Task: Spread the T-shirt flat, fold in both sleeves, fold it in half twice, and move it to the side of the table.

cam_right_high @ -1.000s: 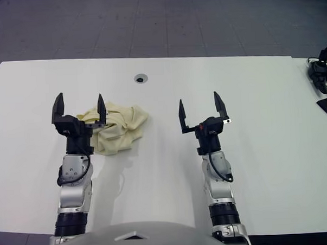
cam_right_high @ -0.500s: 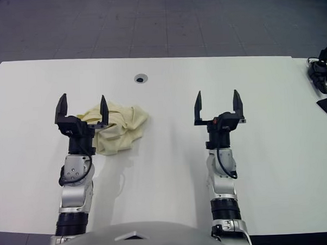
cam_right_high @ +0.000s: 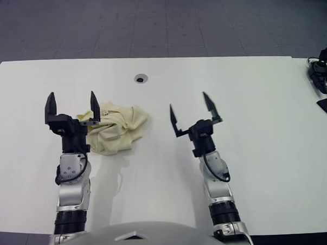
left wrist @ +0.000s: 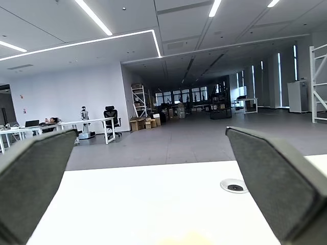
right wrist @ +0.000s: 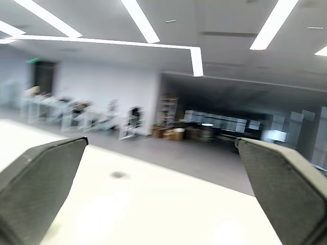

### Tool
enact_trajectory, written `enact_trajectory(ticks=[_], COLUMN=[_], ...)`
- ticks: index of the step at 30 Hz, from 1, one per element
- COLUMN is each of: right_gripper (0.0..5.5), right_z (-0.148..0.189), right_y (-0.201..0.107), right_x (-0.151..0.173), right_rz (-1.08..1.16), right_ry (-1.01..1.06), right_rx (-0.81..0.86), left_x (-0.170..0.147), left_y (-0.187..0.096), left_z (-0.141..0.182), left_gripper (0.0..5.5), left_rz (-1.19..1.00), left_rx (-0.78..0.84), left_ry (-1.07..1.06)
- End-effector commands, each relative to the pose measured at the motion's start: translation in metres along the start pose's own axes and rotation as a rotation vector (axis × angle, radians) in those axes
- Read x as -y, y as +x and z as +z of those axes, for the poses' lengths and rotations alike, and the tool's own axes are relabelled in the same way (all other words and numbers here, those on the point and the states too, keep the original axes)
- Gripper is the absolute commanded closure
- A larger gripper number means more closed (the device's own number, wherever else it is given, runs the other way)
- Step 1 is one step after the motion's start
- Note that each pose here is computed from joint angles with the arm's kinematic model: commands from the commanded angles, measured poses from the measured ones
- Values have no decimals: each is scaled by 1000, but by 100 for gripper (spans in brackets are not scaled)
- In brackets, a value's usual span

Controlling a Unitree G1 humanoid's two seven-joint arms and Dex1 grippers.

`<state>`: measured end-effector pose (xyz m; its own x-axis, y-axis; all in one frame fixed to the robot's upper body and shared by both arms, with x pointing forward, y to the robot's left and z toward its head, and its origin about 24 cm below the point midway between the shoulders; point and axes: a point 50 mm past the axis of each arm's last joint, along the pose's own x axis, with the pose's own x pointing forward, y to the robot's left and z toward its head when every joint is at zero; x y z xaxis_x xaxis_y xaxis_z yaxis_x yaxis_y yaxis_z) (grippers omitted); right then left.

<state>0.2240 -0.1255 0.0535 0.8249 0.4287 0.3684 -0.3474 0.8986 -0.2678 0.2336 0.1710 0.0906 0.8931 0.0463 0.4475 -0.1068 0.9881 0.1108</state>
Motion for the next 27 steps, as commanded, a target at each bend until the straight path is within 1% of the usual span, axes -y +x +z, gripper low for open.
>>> enact_trajectory(ticks=[1,6,8,12,16,19,20,21,22,24,25,27], right_gripper=[10,10,10,10,10,10,31,37,57,77,100,130], right_z=[-1,-10,-13,-20,-27,-30,-31,-32,-32,-34,-34,-35], right_y=[4,26,34,49,58,63,65,65,66,66,66,67], right_x=[-28,-45,-51,-57,-61,-62,-62,-62,-62,-62,-62,-62], right_rz=[291,513,558,576,615,603,588,582,578,572,570,568], right_ry=[-109,-231,-252,-298,-358,-373,-373,-375,-374,-374,-373,-373], right_rx=[-40,-52,-52,-46,-40,-37,-36,-34,-33,-32,-31,-29], left_x=[-2,-9,-8,-6,-5,-5,-5,-5,-5,-4,-4,-4], left_y=[3,6,6,7,7,6,6,6,6,6,6,5], left_z=[3,2,2,1,1,0,0,0,0,0,0,0], left_gripper=[13,13,13,13,13,13,10,10,10,10,10,10], left_rz=[32,81,78,72,73,70,69,69,68,67,66,64], left_rx=[10,9,7,5,4,2,2,1,1,0,-1,-2], left_ry=[2,7,8,9,11,11,11,11,11,10,10,9])
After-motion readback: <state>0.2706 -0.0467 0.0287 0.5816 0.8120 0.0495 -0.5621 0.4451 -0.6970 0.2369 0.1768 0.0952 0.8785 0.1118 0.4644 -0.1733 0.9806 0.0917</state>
